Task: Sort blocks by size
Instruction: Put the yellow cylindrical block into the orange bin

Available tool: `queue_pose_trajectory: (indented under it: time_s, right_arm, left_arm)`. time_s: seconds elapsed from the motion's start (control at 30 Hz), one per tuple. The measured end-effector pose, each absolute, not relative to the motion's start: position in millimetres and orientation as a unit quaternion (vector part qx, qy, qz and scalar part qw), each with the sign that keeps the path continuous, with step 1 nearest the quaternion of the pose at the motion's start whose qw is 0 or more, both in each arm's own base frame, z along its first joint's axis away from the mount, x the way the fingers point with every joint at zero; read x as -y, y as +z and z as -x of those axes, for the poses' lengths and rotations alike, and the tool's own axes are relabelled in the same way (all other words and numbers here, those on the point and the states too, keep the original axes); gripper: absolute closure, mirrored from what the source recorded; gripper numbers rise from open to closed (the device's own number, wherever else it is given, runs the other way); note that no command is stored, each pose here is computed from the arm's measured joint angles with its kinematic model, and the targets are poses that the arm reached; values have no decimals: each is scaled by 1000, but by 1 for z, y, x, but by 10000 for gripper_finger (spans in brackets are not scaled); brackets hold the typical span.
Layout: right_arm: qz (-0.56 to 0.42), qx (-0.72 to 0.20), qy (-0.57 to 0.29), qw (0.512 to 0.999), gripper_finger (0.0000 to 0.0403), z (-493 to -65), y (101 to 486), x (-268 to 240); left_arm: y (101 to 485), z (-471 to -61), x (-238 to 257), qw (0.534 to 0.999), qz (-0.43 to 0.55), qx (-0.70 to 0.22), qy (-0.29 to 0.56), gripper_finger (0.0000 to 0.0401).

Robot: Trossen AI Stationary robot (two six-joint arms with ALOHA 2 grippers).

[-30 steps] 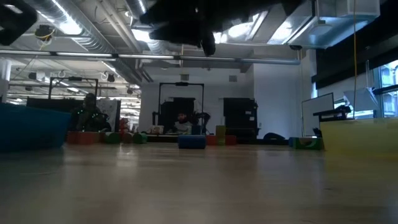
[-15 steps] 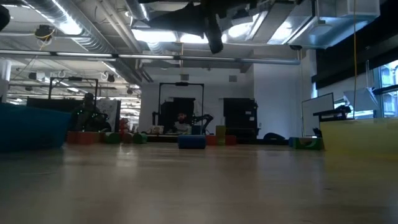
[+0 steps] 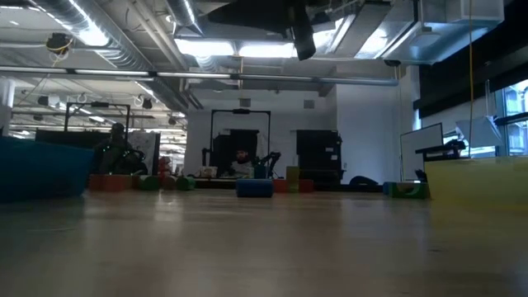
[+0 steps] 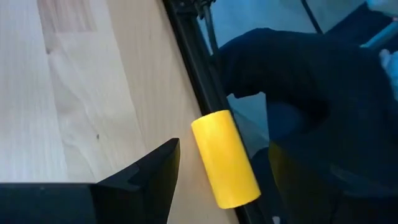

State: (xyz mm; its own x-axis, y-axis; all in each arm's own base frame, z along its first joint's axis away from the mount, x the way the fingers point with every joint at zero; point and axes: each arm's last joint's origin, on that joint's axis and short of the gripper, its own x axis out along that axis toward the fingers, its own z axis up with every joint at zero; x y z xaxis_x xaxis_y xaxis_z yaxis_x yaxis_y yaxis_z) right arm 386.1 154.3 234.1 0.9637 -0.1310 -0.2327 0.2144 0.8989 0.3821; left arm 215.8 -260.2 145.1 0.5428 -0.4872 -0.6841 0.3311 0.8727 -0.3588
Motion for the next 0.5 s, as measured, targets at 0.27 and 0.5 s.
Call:
queue_pose_trajectory:
  time_s: [0.27, 0.5]
  right_arm:
    - [-212, -96, -91, 968, 228, -388, 226, -160]
    - [-228, -97, -97, 964, 228, -388, 224, -160]
  left_arm:
    - [129, -207, 270, 872, 91, -432, -213, 171]
    - [124, -203, 274, 877, 77, -427, -207, 171]
